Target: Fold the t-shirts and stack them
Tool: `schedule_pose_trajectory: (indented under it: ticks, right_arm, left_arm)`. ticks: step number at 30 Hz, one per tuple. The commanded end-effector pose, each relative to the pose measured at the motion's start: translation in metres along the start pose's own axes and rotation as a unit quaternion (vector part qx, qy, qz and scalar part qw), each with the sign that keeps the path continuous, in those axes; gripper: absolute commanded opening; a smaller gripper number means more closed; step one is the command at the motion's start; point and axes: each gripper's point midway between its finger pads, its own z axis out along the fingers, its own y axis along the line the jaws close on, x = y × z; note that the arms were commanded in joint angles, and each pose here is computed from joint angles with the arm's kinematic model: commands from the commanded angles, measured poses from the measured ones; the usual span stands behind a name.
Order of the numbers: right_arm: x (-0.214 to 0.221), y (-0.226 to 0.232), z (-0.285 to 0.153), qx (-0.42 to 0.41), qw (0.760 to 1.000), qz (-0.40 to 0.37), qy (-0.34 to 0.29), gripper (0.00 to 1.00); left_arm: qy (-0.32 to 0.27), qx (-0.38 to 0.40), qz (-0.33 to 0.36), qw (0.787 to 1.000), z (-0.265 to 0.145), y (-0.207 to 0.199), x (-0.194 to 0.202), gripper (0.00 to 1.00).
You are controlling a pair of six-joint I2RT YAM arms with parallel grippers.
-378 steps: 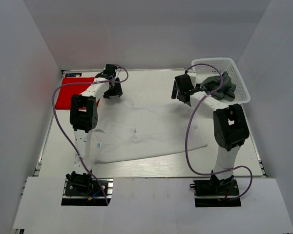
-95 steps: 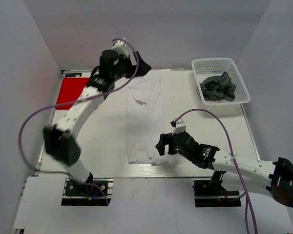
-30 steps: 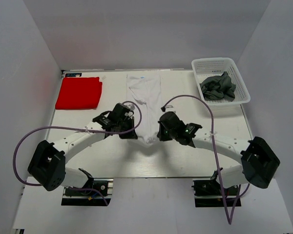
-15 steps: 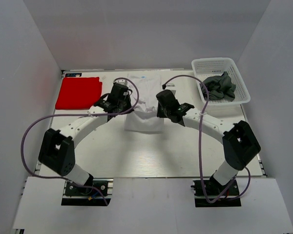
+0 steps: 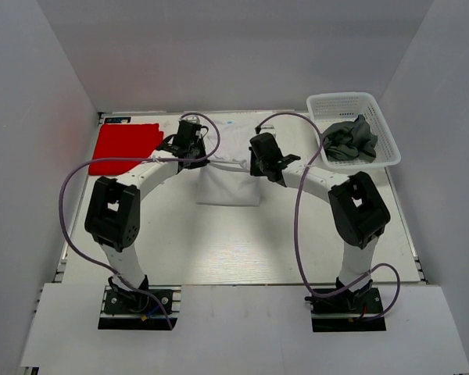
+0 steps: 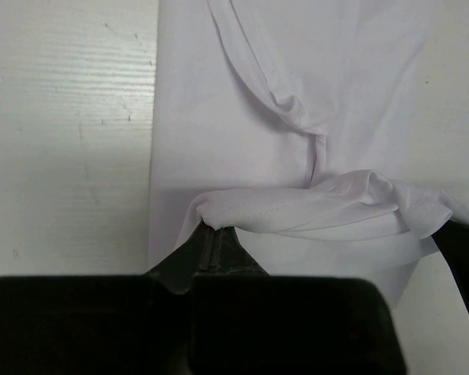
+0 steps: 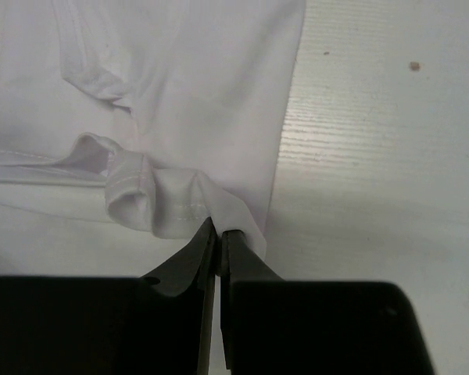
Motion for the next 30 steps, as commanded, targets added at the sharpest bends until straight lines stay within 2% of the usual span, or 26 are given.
schedule_pose_trajectory:
  ticks: [1,5,6,7,8,9,10,11,12,13,14,16,17,19,21,22,23,24,25,30]
  right_arm:
    - [-0.044,0.014,0.012,-0.039,0.997,-0.008,-0.068,0.00]
    - [-0.053,0.013,0.030,-0.050,0.995,-0.018,-0.086,0.00]
    - [-0.063,0.016,0.031,-0.055,0.994,-0.015,-0.096,0.05]
    - [-0.066,0.011,0.035,-0.052,0.994,-0.011,-0.098,0.10]
    - [-0.059,0.009,0.046,-0.049,0.995,-0.014,-0.088,0.24]
    - [-0.074,0.010,0.044,-0.046,0.994,-0.005,-0.099,0.30]
    - [-0.074,0.003,0.049,-0.037,0.995,-0.004,-0.094,0.41]
    - [-0.080,0.002,0.048,-0.037,0.994,-0.005,-0.099,0.46]
    - [-0.092,0.001,0.043,-0.042,0.993,-0.011,-0.110,0.50]
    - [-0.095,0.004,0.041,-0.052,0.992,-0.018,-0.114,0.72]
    - [-0.101,0.004,0.035,-0.055,0.991,-0.026,-0.120,0.81]
    - [-0.099,0.004,0.028,-0.057,0.991,-0.037,-0.119,0.83]
    - [-0.099,0.007,0.017,-0.066,0.990,-0.043,-0.121,0.83]
    - [-0.070,0.005,0.016,-0.084,0.991,-0.050,-0.087,0.90]
    - [-0.071,0.010,0.003,-0.101,0.989,-0.049,-0.094,0.90]
    - [-0.050,0.014,0.002,-0.125,0.988,-0.054,-0.071,0.90]
    - [-0.050,0.017,-0.004,-0.137,0.986,-0.053,-0.073,0.90]
    - [-0.051,0.021,-0.008,-0.149,0.985,-0.053,-0.075,0.90]
    - [-0.040,0.033,-0.014,-0.190,0.978,-0.061,-0.059,0.90]
    - [0.002,0.032,-0.027,-0.203,0.979,-0.010,0.020,0.90]
  left_arm:
    - [-0.030,0.029,0.007,0.999,0.005,-0.009,-0.029,0.00]
    - [-0.020,0.026,0.000,0.999,0.025,-0.004,-0.034,0.00]
    - [-0.027,0.025,-0.004,0.999,0.027,-0.003,-0.043,0.00]
    - [-0.029,0.025,-0.004,0.999,0.031,-0.004,-0.046,0.06]
    - [-0.018,0.015,-0.008,1.000,0.040,0.004,-0.043,0.38]
    - [-0.028,0.020,-0.013,0.999,0.039,0.002,-0.060,0.54]
    - [-0.014,0.013,-0.012,1.000,0.039,0.003,-0.057,0.68]
    - [-0.025,0.013,-0.012,1.000,0.037,0.004,-0.072,0.81]
    - [-0.029,0.011,-0.016,0.999,0.035,0.006,-0.078,0.99]
    - [-0.029,0.011,-0.010,0.999,0.035,0.007,-0.078,1.00]
    - [-0.028,0.011,-0.010,0.999,0.031,0.007,-0.079,1.00]
    - [-0.039,0.011,-0.011,0.999,0.015,0.007,-0.083,1.00]
    - [-0.030,0.014,-0.010,0.999,0.015,0.011,-0.070,1.00]
    - [-0.022,0.015,-0.021,0.999,0.007,0.014,-0.057,1.00]
    - [-0.002,0.039,-0.034,0.999,-0.004,0.014,-0.031,1.00]
    - [0.009,0.042,-0.041,0.998,-0.007,0.015,-0.021,1.00]
    - [0.032,0.052,-0.041,0.997,-0.007,0.018,0.002,1.00]
    - [0.031,0.064,-0.042,0.997,-0.015,0.012,0.006,1.00]
    - [0.037,0.064,-0.039,0.996,-0.017,0.011,0.014,1.00]
    - [0.082,0.060,-0.055,0.993,-0.022,0.023,0.057,1.00]
